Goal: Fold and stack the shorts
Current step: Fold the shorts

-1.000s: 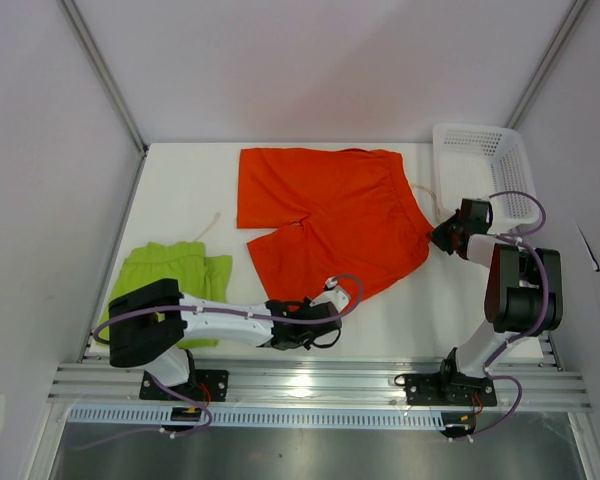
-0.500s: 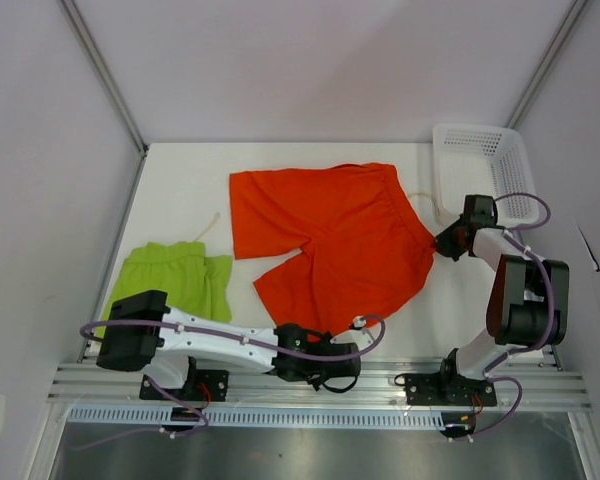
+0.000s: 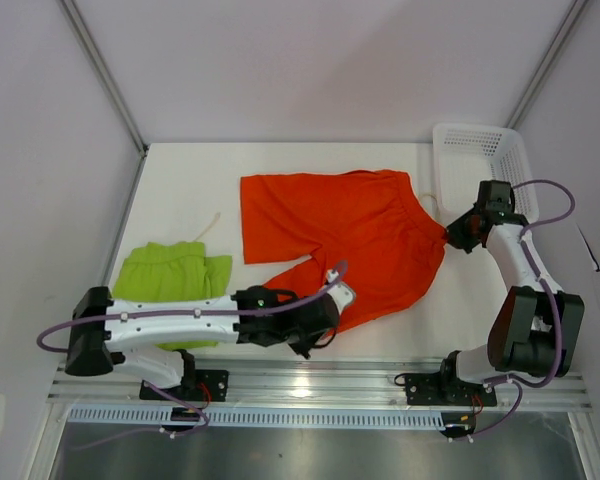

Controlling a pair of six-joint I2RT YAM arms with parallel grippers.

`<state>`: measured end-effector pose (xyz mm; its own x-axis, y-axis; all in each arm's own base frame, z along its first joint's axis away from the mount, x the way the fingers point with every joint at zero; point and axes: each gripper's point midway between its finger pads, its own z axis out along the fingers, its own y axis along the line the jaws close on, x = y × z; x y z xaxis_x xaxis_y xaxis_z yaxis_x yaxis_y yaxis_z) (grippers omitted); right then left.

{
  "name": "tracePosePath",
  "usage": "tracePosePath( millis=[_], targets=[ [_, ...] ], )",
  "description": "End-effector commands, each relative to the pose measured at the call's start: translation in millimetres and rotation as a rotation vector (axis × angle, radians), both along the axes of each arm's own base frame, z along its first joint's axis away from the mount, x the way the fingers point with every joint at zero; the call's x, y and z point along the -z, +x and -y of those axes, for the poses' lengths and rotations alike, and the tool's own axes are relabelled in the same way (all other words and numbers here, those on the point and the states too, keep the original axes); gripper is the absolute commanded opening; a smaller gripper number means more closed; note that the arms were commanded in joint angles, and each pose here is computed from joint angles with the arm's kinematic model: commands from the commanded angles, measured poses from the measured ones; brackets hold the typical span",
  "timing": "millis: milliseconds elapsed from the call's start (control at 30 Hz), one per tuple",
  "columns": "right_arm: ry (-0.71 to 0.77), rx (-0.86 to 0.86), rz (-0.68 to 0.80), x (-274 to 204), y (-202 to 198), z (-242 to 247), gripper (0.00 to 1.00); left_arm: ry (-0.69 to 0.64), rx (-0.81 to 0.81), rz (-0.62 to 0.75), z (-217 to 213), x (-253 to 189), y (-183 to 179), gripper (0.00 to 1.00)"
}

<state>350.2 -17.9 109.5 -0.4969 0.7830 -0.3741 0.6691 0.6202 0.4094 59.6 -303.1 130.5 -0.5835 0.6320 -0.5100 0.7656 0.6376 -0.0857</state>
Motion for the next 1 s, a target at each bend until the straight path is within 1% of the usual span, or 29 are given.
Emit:
tracePosePath(
  millis=[0, 67, 100, 167, 200, 333, 367, 433, 467, 500, 533, 633, 667, 700, 733, 800, 833, 867, 900, 967],
  targets=[
    [0.050, 0.019, 0.113, -43, 16, -3, 0.00, -0.011, -0.125, 0.033, -28, -25, 35, 0.00],
    [0.083, 0.030, 0.119, -47, 22, -5, 0.00, -0.014, -0.182, 0.067, -41, -34, 53, 0.00],
    [0.118, 0.035, 0.144, -58, 30, -9, 0.00, -0.005, -0.218, 0.087, -50, -36, 69, 0.00],
    [0.156, 0.039, 0.174, -66, 40, -13, 0.00, -0.003, -0.264, 0.126, -61, -49, 86, 0.00],
    [0.196, 0.041, 0.214, -77, 52, -17, 0.00, -0.005, -0.297, 0.157, -68, -58, 101, 0.00],
    [0.266, 0.036, 0.302, -103, 78, -26, 0.00, -0.049, -0.358, 0.236, -78, -91, 134, 0.00],
    [0.275, 0.033, 0.309, -107, 83, -28, 0.00, -0.085, -0.375, 0.264, -77, -110, 143, 0.00],
    [0.292, 0.024, 0.335, -117, 98, -31, 0.00, -0.051, -0.402, 0.313, -85, -117, 162, 0.00],
    [0.305, 0.024, 0.346, -120, 104, -33, 0.00, -0.074, -0.419, 0.345, -85, -134, 171, 0.00],
    [0.311, 0.017, 0.370, -125, 111, -35, 0.00, -0.037, -0.436, 0.355, -90, -132, 184, 0.00],
    [0.324, 0.009, 0.376, -127, 120, -38, 0.00, -0.026, -0.450, 0.369, -93, -134, 191, 0.00],
    [0.354, 0.014, 0.407, -133, 140, -43, 0.00, -0.021, -0.481, 0.421, -96, -149, 223, 0.00],
    [0.373, 0.033, 0.419, -135, 145, -43, 0.00, -0.012, -0.507, 0.440, -104, -155, 236, 0.00],
    [0.376, 0.031, 0.456, -141, 153, -44, 0.00, -0.010, -0.520, 0.452, -105, -160, 244, 0.00],
    [0.387, 0.034, 0.465, -141, 159, -44, 0.00, 0.021, -0.522, 0.447, -105, -153, 254, 0.00],
    [0.409, 0.041, 0.485, -145, 174, -45, 0.00, 0.026, -0.565, 0.477, -116, -162, 275, 0.00],
    [0.414, 0.036, 0.493, -147, 179, -46, 0.00, 0.050, -0.572, 0.465, -116, -155, 284, 0.00],
    [0.415, 0.030, 0.502, -150, 189, -46, 0.00, 0.059, -0.602, 0.465, -126, -155, 293, 0.00],
    [0.408, 0.037, 0.508, -151, 194, -45, 0.00, 0.043, -0.626, 0.480, -129, -165, 301, 0.00],
    [0.411, 0.030, 0.510, -151, 201, -47, 0.00, 0.060, -0.640, 0.445, -131, -157, 309, 0.00]
  ],
)
